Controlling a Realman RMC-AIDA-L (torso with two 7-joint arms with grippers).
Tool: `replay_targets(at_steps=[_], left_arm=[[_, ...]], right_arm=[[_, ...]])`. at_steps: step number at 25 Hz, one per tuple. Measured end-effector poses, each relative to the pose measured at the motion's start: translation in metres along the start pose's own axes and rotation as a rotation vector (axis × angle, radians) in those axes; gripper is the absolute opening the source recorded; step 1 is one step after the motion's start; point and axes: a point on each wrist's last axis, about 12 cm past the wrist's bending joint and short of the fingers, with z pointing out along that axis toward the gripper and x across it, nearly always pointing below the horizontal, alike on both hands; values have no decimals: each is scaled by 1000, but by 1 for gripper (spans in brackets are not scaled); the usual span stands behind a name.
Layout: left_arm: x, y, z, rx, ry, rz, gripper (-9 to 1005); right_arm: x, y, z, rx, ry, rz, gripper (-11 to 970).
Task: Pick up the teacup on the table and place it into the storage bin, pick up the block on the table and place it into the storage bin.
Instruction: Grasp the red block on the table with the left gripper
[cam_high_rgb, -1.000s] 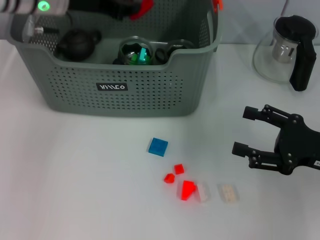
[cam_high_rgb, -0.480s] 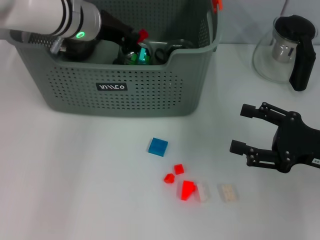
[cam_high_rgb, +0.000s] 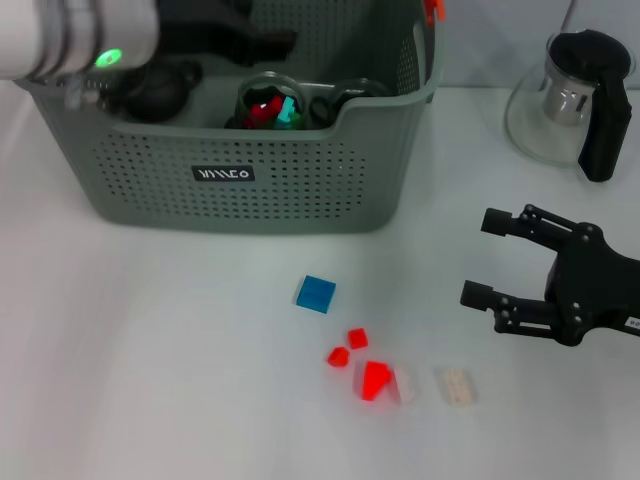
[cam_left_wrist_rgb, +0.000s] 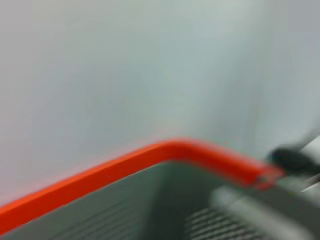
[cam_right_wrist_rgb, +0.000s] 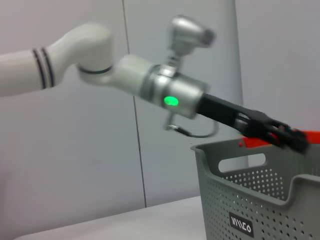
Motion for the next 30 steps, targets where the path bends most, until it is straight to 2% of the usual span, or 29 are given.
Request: replay_targets(at_steps=[3,5,6,8,10,12,14,17,22,25,30], left_arm=[[20,-2,-33,171,-156,-72,593],[39,-3,-56,282,-267,-92,674],[52,-2,-67,321,-322,-103,678],[81,-1,-81,355,-389,-114,685],[116,-5,-89,375,-425,-115,693],[140,-12,-92,388,-430,-99,692],[161,-23,-92,399,-390,-72,692],[183,-41,-80,419,-284,-31,691],[194,-53,-54,399,-174,2,689],[196,-59,-34,379,-113,23,688],[196,-68,-13,379,-69,74,689]], right_arm=[[1,0,-1,3,1,2,922],[1,0,-2,4,1,2,922],[1,1,-2,4,2,3,922],[1,1,-2,5,2,4,922],[2,1,-3,7,2,5,922],[2,1,-3,10,4,7,922],[3,1,-4,14,7,7,923],[3,1,-5,16,9,8,923],[3,1,-6,16,12,12,924],[4,1,-6,14,13,15,924],[5,2,-6,12,14,17,924]])
